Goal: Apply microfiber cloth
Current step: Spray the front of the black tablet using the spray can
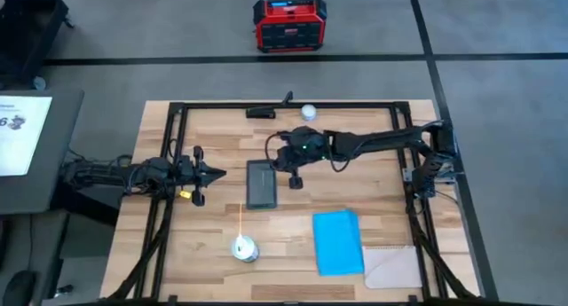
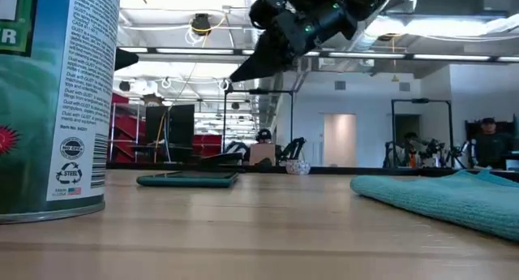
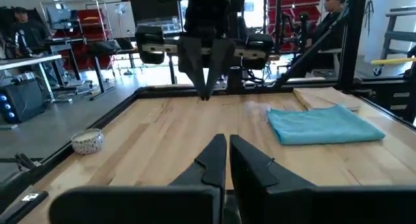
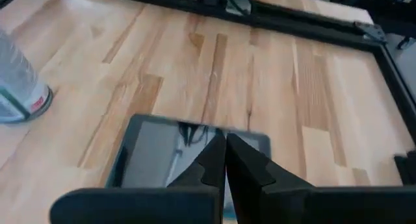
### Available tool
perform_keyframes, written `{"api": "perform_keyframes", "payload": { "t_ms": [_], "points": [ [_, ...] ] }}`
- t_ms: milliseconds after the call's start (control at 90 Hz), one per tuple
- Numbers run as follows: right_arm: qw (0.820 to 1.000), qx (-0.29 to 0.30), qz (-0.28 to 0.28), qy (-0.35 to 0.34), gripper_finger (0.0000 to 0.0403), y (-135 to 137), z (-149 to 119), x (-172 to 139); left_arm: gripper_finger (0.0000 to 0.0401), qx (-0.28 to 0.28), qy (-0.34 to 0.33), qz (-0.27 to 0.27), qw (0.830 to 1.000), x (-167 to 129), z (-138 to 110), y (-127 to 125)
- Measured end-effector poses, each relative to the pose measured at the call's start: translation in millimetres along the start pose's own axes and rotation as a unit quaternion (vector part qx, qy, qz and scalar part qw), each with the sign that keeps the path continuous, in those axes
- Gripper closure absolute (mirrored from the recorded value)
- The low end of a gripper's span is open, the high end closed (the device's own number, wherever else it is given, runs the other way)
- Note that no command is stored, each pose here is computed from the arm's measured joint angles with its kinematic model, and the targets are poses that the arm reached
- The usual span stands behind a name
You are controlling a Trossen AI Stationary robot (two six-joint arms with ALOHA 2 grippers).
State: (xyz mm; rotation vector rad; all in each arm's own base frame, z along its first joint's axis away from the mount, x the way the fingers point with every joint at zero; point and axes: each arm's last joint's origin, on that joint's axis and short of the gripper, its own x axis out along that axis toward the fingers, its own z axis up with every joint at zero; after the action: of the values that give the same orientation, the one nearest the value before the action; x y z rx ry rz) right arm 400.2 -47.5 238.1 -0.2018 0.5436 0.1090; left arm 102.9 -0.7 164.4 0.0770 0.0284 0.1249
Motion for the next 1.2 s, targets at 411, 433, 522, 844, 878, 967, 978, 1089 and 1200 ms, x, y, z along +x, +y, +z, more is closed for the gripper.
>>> {"api": "perform_keyframes", "payload": {
  "t_ms": [411,433,522,844,878,967,978,1089,1200],
  "points": [
    [0.997,0.003,-0.010,0.076,0.0403,-3.8,-8.7,38.7,0.0401,0.000,0.000,0.000,1.000,0.0,0.0,0.0],
    [0.997,0.003,-0.010,0.077,0.0403,-3.9,-9.5,40.1,0.0401,0.000,0.000,0.000,1.000,0.0,0.0,0.0],
    [0.997,0.004,-0.010,0.078,0.0403,-4.7,-9.4,44.0,0.0401,-0.003,0.000,0.000,1.000,0.0,0.0,0.0],
    [0.990,0.006,-0.027,0.136,0.0403,-3.4,-17.8,41.8,0.0401,-0.005,-0.001,0.000,1.000,0.0,0.1,0.0],
    [0.990,0.007,-0.026,0.141,0.0403,-3.1,-18.9,41.5,0.0401,-0.006,-0.001,0.001,1.000,0.0,0.3,0.1],
    [0.989,0.007,-0.022,0.144,0.0403,-2.4,-19.4,41.4,0.0401,-0.008,-0.001,0.002,1.000,0.0,0.3,0.1],
    [0.990,0.007,-0.021,0.143,0.0403,-2.1,-19.1,41.5,0.0401,-0.008,-0.001,0.002,1.000,0.0,0.2,0.1],
    [0.990,0.013,0.002,0.140,0.0403,0.3,-15.6,40.8,0.0401,-0.008,-0.003,0.002,1.000,0.0,0.5,0.2],
    [0.989,0.018,0.022,0.142,0.0403,3.4,-11.5,41.3,0.0401,-0.009,-0.002,0.003,1.000,0.0,0.4,0.2]
  ]
}}
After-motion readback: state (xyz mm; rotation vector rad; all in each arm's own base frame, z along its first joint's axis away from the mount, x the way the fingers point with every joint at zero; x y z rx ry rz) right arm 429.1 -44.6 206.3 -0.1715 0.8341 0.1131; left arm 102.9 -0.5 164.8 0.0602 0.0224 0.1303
